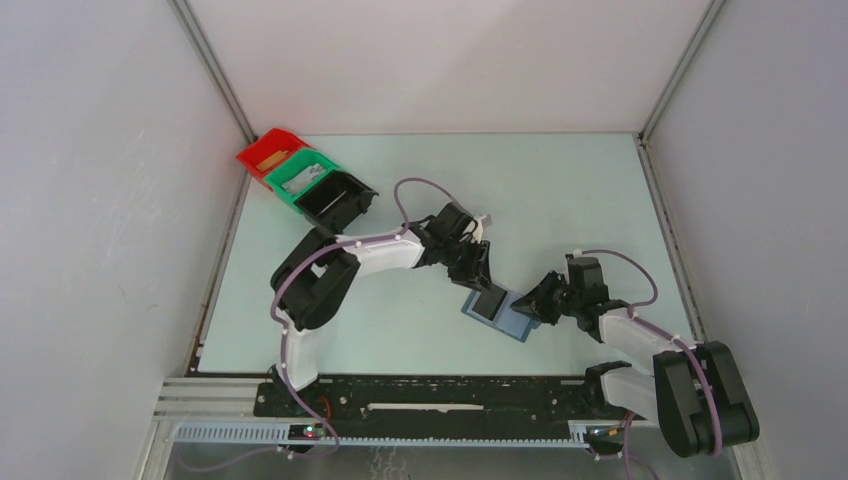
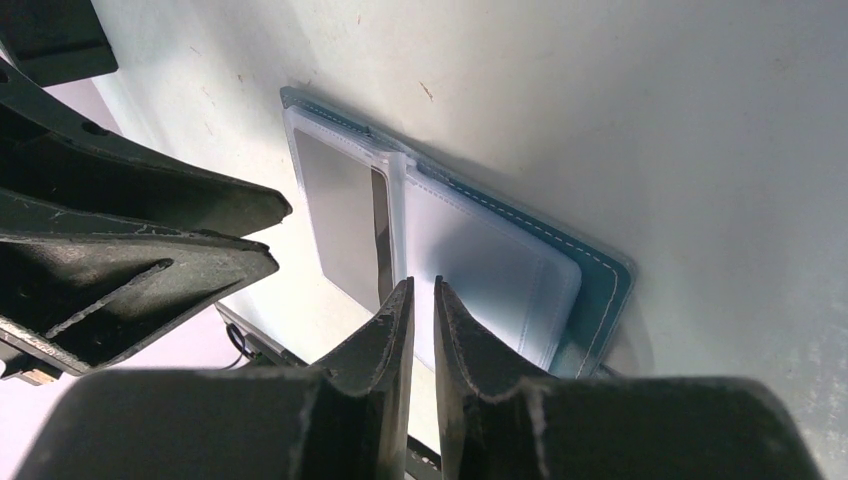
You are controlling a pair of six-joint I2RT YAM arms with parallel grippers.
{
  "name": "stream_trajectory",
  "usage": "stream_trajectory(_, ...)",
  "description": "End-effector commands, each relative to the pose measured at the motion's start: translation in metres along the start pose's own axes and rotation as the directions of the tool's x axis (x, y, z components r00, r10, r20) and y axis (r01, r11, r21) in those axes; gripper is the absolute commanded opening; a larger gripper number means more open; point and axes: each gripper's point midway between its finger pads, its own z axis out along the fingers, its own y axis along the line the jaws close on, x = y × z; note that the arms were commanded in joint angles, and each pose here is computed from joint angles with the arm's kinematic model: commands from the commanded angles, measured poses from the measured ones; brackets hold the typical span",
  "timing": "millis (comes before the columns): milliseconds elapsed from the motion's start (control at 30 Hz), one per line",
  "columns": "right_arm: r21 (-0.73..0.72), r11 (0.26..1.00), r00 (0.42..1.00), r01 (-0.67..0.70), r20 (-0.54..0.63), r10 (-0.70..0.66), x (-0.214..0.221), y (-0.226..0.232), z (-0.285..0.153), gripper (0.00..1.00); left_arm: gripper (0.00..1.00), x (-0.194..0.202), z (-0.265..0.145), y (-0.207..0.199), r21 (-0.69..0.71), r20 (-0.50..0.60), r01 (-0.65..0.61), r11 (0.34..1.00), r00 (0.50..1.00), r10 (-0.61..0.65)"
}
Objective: Take the credit cards out of the card holder
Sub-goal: Remove the credit card from the card holder.
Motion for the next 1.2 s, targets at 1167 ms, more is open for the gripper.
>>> stream_trajectory(1167, -0.063, 0.998, 1.000, -0.002, 0.006, 0.003, -0.003, 0.016, 0.002, 0.22, 0.42, 0.030, 0.015, 0.010, 0.063, -0.125, 0.004, 0.998, 0.992, 0.004)
